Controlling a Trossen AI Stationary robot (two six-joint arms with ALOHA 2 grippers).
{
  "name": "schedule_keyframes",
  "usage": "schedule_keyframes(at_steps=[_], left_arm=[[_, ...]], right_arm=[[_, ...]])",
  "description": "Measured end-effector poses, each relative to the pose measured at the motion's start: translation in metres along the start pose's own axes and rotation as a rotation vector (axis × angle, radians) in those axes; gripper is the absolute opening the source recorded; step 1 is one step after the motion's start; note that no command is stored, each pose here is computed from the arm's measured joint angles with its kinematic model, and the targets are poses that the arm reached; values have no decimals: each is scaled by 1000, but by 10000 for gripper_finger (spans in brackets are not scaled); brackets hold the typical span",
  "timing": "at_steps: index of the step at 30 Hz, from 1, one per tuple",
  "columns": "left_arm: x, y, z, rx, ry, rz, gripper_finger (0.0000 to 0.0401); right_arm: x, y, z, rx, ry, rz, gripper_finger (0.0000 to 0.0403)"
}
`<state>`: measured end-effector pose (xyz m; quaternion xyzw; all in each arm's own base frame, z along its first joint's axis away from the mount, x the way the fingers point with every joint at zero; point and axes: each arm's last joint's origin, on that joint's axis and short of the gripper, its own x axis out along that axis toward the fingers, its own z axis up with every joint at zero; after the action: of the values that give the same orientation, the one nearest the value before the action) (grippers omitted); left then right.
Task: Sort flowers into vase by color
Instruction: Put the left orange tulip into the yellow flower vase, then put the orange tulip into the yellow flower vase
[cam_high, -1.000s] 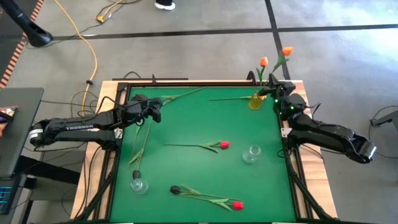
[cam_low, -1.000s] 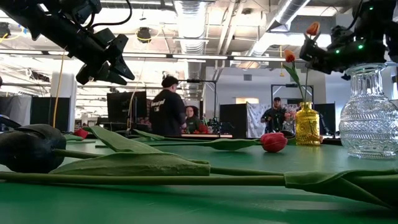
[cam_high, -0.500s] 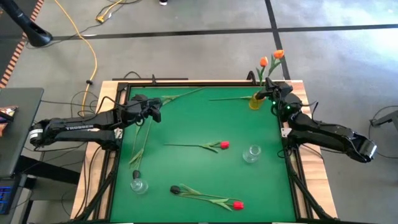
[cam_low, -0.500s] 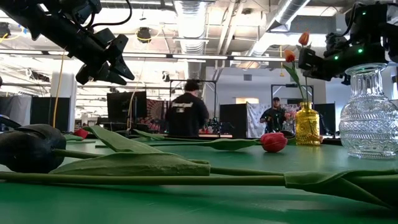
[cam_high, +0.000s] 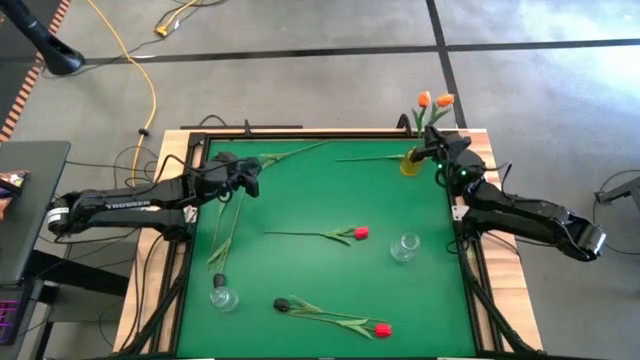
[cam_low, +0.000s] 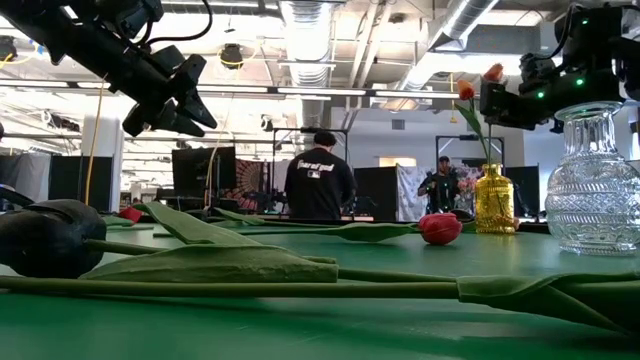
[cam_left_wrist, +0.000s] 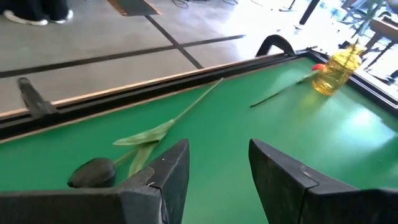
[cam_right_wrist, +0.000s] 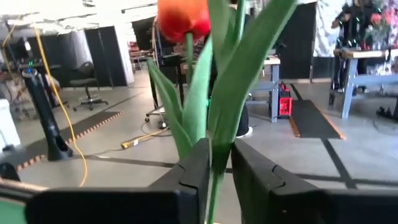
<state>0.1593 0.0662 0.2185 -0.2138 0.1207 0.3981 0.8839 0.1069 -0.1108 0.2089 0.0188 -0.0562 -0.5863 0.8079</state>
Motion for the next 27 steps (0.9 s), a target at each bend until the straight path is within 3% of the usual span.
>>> schedule_keyframes(at_steps=[8,16,22,27], left_arm=[[-1,-8,4,-2,37,-203,155],[0,-35,52,127,-64,-246,155],[33,-66,77,289,-39,-244,155],[82,-86,79,334,71,-304,155]], right_arm=[[-7,6,0,-17,22,58,184],[-16,14,13,-115,173,136,243],[-23,21,39,-240,340,191,246],[-33,23,59,-265,447,261,246]])
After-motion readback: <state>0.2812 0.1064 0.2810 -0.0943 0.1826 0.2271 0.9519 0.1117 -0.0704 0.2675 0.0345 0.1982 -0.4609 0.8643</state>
